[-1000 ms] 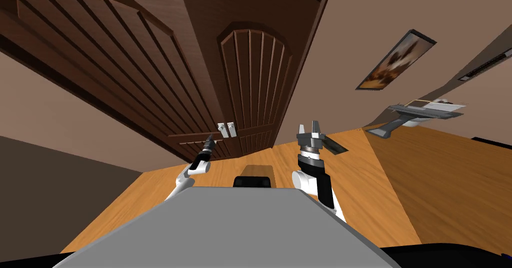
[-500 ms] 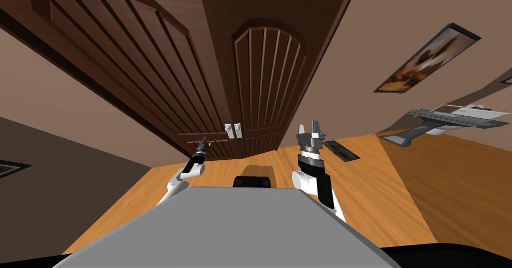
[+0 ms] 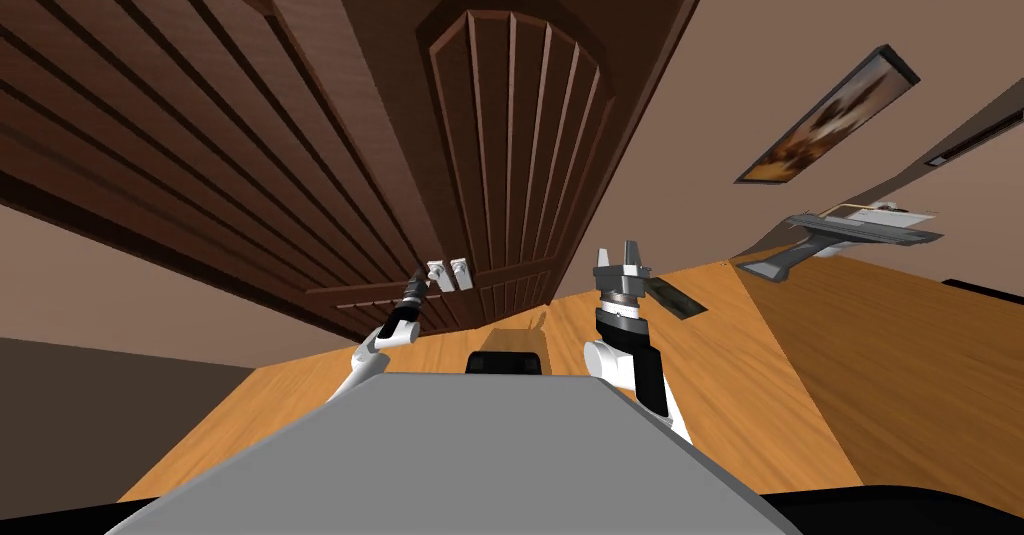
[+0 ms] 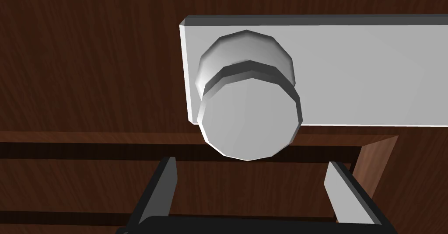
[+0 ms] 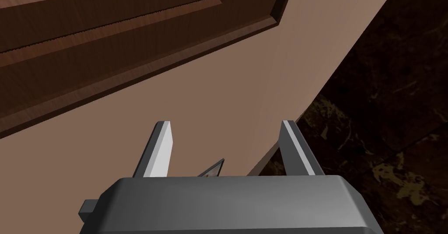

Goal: Pull the door open

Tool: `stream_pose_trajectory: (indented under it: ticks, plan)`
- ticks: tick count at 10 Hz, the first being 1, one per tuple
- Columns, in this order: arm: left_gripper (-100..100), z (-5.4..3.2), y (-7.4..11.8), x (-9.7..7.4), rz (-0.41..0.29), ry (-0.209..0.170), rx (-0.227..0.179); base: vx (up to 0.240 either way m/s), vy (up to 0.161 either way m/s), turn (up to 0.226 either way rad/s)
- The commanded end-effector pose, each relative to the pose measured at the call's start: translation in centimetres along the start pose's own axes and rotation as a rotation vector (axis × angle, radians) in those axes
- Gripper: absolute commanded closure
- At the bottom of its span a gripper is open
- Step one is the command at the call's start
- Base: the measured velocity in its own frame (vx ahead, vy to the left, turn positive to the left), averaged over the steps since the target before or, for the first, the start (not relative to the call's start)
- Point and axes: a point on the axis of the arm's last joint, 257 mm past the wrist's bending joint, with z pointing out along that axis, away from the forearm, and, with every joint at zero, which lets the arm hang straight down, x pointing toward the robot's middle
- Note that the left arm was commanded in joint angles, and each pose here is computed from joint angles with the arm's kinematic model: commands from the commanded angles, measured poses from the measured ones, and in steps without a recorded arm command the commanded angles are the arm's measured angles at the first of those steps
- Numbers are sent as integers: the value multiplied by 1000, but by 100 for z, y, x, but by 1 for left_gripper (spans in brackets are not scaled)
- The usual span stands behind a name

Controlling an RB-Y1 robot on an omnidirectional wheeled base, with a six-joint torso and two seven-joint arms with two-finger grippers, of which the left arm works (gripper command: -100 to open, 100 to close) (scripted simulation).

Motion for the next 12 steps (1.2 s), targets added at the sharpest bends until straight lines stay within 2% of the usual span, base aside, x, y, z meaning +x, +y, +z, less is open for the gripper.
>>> stream_pose_trajectory:
  ticks: [1,2,7,8,10,12]
  plan:
    - [-100,0,0,0,0,0,0,104,-58,-29]
    - [100,0,0,0,0,0,0,-9,5,31]
    - [100,0,0,0,0,0,0,-23,13,1]
    - [-100,-57,41,-151,10,-18,-12,-146,63,152]
    - [-100,-75,42,-153,10,-14,-14,-203,38,44]
    - [-100,-78,22,-65,5,4,-10,-208,-17,-30]
